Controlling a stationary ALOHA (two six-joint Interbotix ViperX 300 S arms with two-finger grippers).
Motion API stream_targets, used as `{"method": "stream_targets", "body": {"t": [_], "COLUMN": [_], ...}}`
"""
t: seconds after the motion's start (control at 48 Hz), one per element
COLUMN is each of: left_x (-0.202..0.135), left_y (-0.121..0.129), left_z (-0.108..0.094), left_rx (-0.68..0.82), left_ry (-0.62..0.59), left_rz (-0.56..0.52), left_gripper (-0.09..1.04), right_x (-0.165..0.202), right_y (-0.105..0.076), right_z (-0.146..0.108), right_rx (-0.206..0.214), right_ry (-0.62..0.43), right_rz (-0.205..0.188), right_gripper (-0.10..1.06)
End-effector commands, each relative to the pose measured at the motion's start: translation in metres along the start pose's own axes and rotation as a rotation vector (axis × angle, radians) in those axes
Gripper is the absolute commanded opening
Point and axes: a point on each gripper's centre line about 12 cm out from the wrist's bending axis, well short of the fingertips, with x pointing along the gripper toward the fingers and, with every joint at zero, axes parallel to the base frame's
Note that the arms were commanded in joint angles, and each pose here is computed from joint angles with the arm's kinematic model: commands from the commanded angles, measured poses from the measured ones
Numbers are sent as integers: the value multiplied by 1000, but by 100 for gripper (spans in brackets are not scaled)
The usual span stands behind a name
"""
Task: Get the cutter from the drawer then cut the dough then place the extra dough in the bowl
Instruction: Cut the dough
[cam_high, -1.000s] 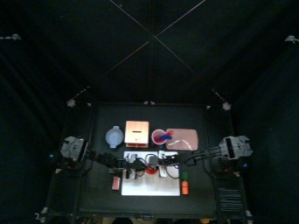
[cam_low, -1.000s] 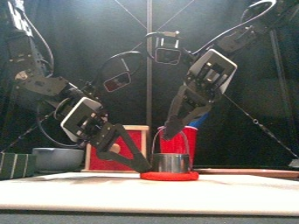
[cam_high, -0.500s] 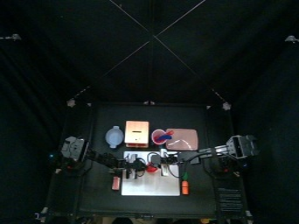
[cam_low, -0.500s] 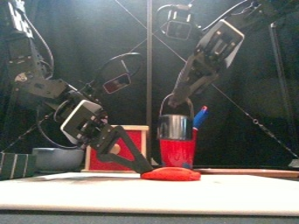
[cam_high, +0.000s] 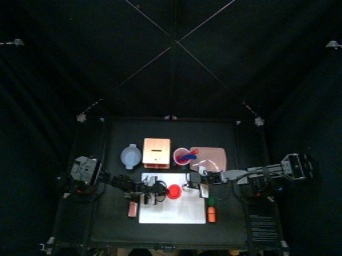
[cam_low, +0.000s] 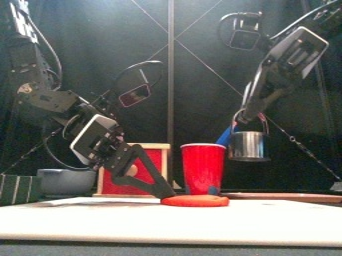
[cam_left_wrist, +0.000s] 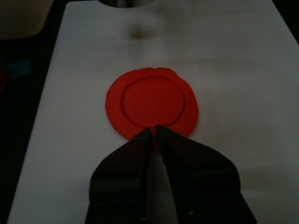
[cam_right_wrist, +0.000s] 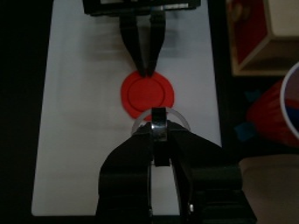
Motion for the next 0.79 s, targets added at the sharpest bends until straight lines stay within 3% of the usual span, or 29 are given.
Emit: {"method": "stream_targets", "body": {"t": [0.021, 0.271, 0.562, 0.792], "left_x": [-3, -5, -8, -16], "left_y": [1, 1, 3, 4], "left_z": [17, 19, 27, 33], "left_rx": [-8, -10, -10, -14], "left_ry": [-48, -54, -83, -103], "left_rz": [1, 1, 4, 4], "left_gripper": [58, 58, 60, 60], "right_x": [2, 12, 43, 62], "right_y": [-1, 2, 4, 5], "right_z": [-1, 18, 44, 51], "right_rx": [17, 10, 17, 16], "right_ry": [-26, -86, -75, -53], "right_rz": [-1, 6, 7, 7], "right_gripper": [44, 44, 44, 44]}}
